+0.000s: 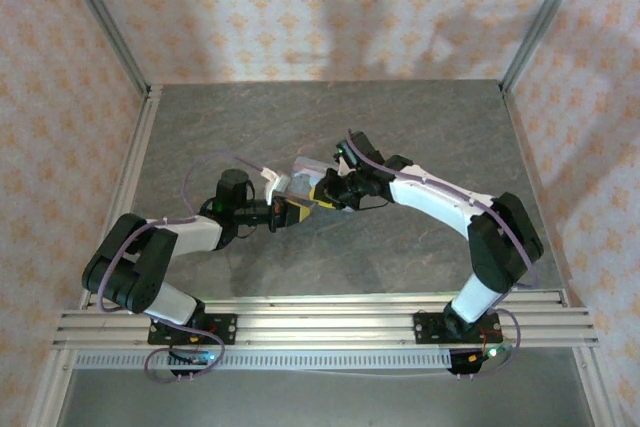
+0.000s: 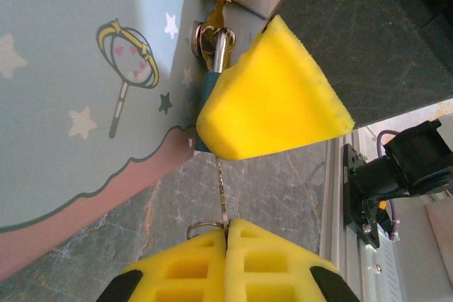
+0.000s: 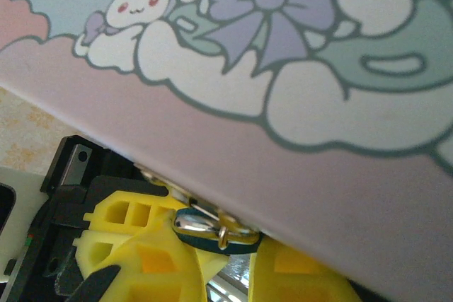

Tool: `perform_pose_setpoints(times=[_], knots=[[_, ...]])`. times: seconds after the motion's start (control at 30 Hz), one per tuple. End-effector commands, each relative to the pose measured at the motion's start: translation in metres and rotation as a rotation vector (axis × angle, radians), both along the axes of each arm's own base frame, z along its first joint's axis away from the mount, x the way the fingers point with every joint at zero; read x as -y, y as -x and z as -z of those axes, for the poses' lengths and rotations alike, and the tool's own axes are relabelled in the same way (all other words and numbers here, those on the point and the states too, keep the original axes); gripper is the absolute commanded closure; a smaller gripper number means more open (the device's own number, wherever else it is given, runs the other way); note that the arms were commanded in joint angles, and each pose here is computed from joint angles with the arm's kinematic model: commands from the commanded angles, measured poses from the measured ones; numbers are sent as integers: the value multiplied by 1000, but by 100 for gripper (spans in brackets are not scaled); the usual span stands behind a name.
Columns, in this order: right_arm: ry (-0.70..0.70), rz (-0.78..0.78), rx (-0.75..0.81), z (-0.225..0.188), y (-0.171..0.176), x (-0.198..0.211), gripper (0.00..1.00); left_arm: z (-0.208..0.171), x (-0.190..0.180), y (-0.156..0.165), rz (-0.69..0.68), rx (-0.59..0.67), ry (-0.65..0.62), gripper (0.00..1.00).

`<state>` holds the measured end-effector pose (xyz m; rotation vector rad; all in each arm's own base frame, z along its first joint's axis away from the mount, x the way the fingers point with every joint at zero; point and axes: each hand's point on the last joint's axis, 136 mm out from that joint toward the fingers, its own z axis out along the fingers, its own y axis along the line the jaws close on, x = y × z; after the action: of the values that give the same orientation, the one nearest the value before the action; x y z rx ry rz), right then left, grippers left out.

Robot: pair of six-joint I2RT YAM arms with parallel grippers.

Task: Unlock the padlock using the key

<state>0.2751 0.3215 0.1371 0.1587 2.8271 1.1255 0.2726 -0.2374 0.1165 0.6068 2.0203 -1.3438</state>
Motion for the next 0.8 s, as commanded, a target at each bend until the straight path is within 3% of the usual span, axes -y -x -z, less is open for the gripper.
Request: perform_pose_setpoints(times=[0.0,0.77], knots=[[-71,-27,59,-26,0,-5,100,-11,-1,-4,-9,54,14,100],[-90,-15,53,-28,-1,-7,100,-7,-6,1,-11,47,6,100]])
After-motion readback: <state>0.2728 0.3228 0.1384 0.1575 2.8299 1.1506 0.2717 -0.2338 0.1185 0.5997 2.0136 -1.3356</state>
